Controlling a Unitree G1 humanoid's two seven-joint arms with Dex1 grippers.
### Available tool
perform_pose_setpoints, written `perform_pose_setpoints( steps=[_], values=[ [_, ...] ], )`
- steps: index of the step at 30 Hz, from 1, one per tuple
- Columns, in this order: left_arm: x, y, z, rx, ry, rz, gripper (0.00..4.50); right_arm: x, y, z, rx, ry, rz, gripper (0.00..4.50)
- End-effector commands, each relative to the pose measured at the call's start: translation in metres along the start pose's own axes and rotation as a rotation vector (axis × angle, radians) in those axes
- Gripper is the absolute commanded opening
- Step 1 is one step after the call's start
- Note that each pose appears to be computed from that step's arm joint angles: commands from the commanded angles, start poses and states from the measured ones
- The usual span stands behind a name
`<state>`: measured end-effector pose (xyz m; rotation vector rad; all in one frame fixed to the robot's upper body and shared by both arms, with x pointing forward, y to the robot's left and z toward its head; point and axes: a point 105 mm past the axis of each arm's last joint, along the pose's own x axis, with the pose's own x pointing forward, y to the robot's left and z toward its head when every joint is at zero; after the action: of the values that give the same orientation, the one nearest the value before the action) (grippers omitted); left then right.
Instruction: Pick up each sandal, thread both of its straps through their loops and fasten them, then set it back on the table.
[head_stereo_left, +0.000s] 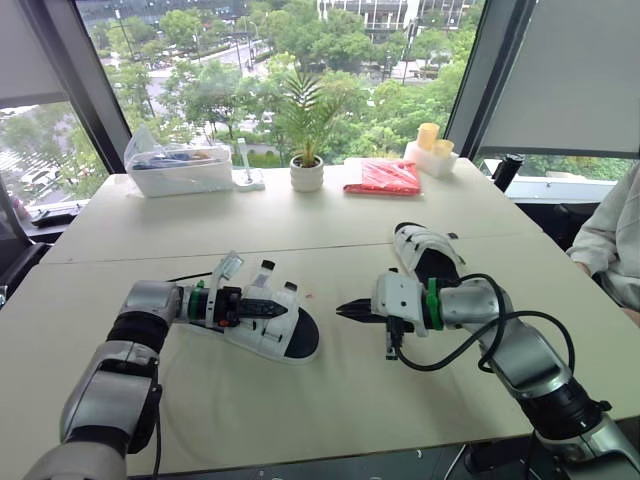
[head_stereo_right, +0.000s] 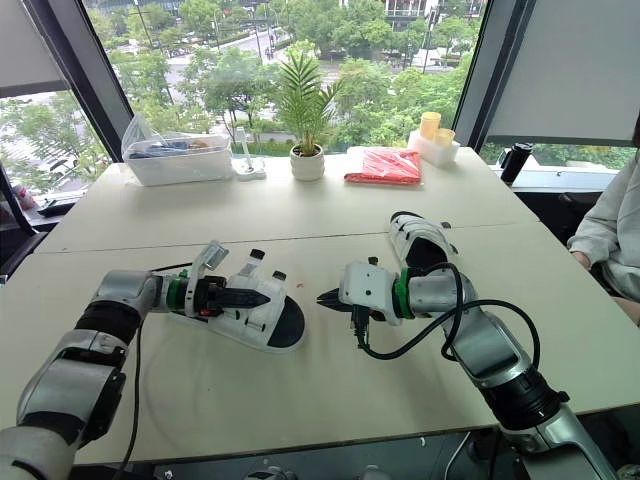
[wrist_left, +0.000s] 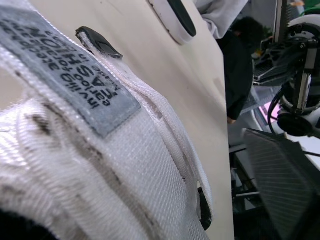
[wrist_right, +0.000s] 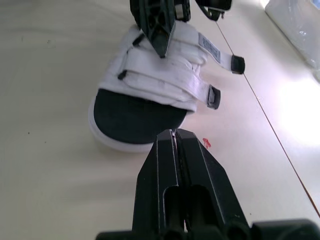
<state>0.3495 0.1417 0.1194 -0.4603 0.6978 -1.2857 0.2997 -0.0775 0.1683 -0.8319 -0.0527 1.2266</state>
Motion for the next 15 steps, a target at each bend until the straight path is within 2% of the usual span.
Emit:
perform_pose_setpoints(
  steps=[1,3,4,7,9,11,15],
  values=[
    [0.002,-0.009,0.013,0.022,-0.018,-0.046,2.17,-0.008,-0.007,0.011,-0.037,-0.023,-0.049,0.0],
    [0.003,-0.01,0.017,0.018,-0.035,-0.052,1.18,-0.008,-0.008,0.01,-0.034,-0.022,-0.052,0.0],
    [0.004,-0.013,0.021,0.014,-0.05,-0.061,0.84,-0.008,-0.008,0.01,-0.032,-0.023,-0.053,0.0],
    [0.009,-0.021,0.033,0.042,-0.091,-0.089,0.32,-0.007,-0.008,0.009,-0.03,-0.023,-0.055,0.0],
    [0.017,-0.03,0.048,0.072,-0.168,-0.114,0.19,-0.006,-0.008,0.01,-0.028,-0.031,-0.06,0.0],
    [0.027,-0.03,0.075,0.073,-0.323,-0.068,0.19,-0.004,-0.009,0.01,-0.026,-0.034,-0.065,0.0],
    [0.039,-0.006,0.123,0.024,-0.646,0.199,0.19,-0.002,-0.009,0.011,-0.019,-0.042,-0.075,0.0]
  ],
)
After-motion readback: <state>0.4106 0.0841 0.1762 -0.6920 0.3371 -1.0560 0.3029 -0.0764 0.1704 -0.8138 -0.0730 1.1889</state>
